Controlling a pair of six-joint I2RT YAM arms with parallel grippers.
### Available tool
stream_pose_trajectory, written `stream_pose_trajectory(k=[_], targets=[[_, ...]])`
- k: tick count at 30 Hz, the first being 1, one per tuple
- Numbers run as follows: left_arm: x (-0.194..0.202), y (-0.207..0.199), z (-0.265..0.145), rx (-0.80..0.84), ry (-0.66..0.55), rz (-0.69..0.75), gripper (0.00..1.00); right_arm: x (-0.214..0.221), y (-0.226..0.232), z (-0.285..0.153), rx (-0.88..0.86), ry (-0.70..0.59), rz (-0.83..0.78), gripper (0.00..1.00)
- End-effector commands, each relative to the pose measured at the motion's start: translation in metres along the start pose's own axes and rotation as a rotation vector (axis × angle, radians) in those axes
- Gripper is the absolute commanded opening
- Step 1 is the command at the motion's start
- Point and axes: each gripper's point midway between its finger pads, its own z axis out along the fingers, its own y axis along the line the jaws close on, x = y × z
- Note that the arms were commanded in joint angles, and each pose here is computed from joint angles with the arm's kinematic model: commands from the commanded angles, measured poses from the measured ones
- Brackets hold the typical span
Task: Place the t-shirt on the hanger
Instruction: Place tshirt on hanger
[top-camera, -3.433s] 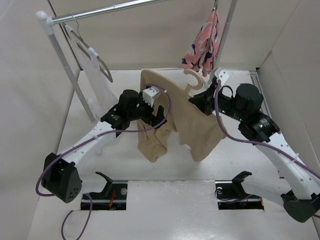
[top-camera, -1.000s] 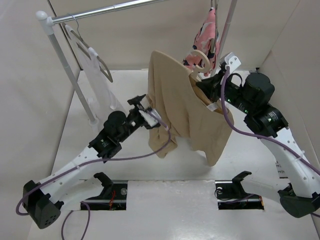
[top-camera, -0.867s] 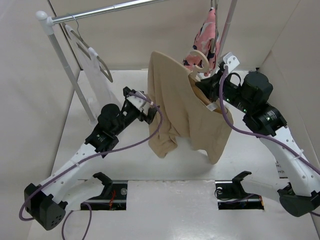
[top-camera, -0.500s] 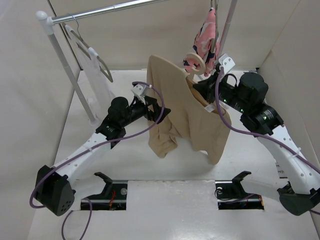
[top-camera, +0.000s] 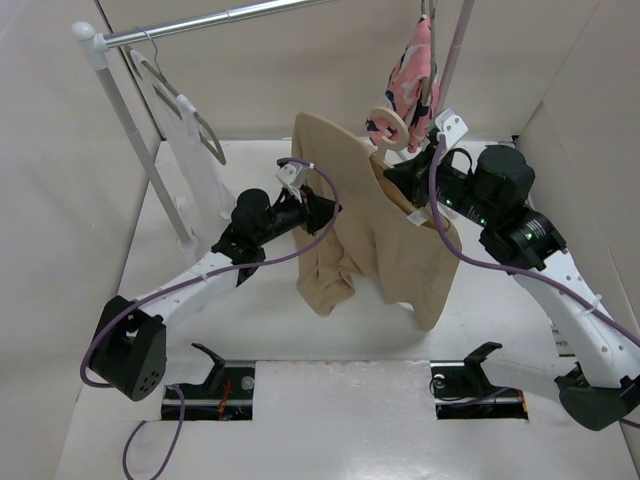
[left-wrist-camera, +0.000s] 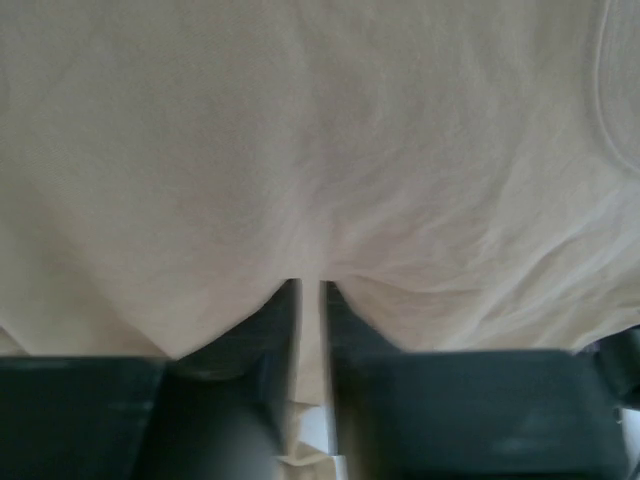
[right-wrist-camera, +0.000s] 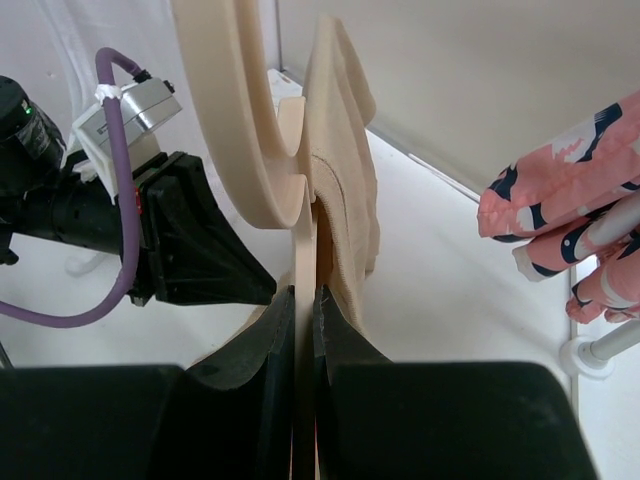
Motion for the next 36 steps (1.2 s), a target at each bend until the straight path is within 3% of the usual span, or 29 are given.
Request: stream_pose_trajectory(k=[1,2,9,10,11,12,13,22,29,31,32,33,35,36], targets=[[-0.037,-0.016,0.002,0.064,-0.114,0.059,0.07,-0.045,0.005,-0.007,-0.013,-0.139,-0.043,0.0],[-0.037,-0.016,0.002,0.064,-0.114,0.059,0.0,-0.045,0.005,-0.007,-0.012,-0.139,-0.052,0.0],[-0.033,0.018,-0.007,-0.041,-0.083,0.072,0.0,-0.045,0.0,-0.008,-0.011,-0.139,-0.054,0.0],[-0.034,0.026,-0.009,-0.076,-0.088,0.054,0.08,-0.049,0.002,-0.009,-0.02,-0.149,-0.057,0.0],[-0.032,0.032,-0.007,-0.104,-0.088,0.028,0.27,-0.053,0.002,-0.011,-0.019,-0.158,-0.06,0.0],[-0.032,0.042,-0.008,-0.138,-0.092,0.003,0.6,-0.05,0.002,-0.011,-0.019,-0.145,-0.067,0.0],[-0.032,0.043,-0.008,-0.146,-0.097,-0.014,0.67,-0.054,0.002,-0.012,-0.019,-0.154,-0.069,0.0],[-0.015,0.041,0.009,-0.044,-0.057,-0.075,1.0,-0.066,0.013,-0.018,-0.055,-0.164,-0.073,0.0],[-0.031,0.024,0.027,0.102,-0.116,-0.094,1.0,-0.064,0.025,-0.009,-0.117,-0.153,-0.072,0.0],[-0.032,0.022,0.032,0.138,-0.12,-0.093,0.93,-0.061,0.026,-0.006,-0.126,-0.145,-0.07,0.0],[-0.03,0.023,0.033,0.139,-0.121,-0.101,0.86,-0.06,0.025,-0.001,-0.127,-0.143,-0.069,0.0],[-0.031,0.022,0.036,0.151,-0.121,-0.096,0.69,-0.06,0.025,-0.001,-0.127,-0.143,-0.069,0.0],[-0.028,0.024,0.038,0.152,-0.122,-0.108,0.5,-0.067,0.025,-0.003,-0.125,-0.164,-0.075,0.0],[-0.024,0.026,0.039,0.149,-0.113,-0.123,0.19,-0.064,0.024,0.001,-0.126,-0.155,-0.073,0.0]])
